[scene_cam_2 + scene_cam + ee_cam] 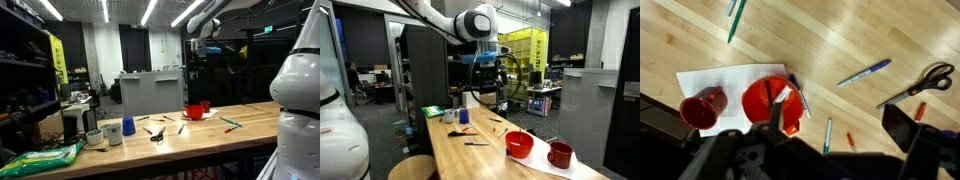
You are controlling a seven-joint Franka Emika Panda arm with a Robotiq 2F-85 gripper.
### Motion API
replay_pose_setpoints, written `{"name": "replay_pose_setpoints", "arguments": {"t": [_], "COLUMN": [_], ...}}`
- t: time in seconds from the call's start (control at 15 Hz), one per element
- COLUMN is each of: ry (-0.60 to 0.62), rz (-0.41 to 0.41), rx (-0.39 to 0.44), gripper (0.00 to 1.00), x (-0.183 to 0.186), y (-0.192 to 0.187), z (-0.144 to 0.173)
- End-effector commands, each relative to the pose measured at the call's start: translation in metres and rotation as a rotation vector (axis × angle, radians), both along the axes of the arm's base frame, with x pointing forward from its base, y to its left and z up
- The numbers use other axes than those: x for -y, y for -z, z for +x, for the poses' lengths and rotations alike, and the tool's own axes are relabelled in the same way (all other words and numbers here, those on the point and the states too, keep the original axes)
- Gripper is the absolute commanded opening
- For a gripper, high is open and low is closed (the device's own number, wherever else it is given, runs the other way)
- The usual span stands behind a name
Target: Open and close the black scissors on the table five times
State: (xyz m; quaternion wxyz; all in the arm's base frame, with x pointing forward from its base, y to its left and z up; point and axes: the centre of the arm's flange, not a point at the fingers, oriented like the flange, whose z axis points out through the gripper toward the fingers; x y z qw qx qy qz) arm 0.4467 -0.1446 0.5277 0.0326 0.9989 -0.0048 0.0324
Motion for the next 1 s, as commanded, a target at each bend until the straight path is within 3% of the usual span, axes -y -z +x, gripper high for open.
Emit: {"name": "replay_pose_setpoints", "arguments": {"t": [0.0,0.47,0.93], "ry": [0.000,-0.006,-0.088], "rz": [0.000,-0.017,0.049], "rx": [0.000,-0.025,-0.155], "gripper": [1.00,1.00,1.00], "x": [0.000,-0.008,-0.097], "y": [0.000,0.005,0.040], "z": [0.000,0.005,0.040]}}
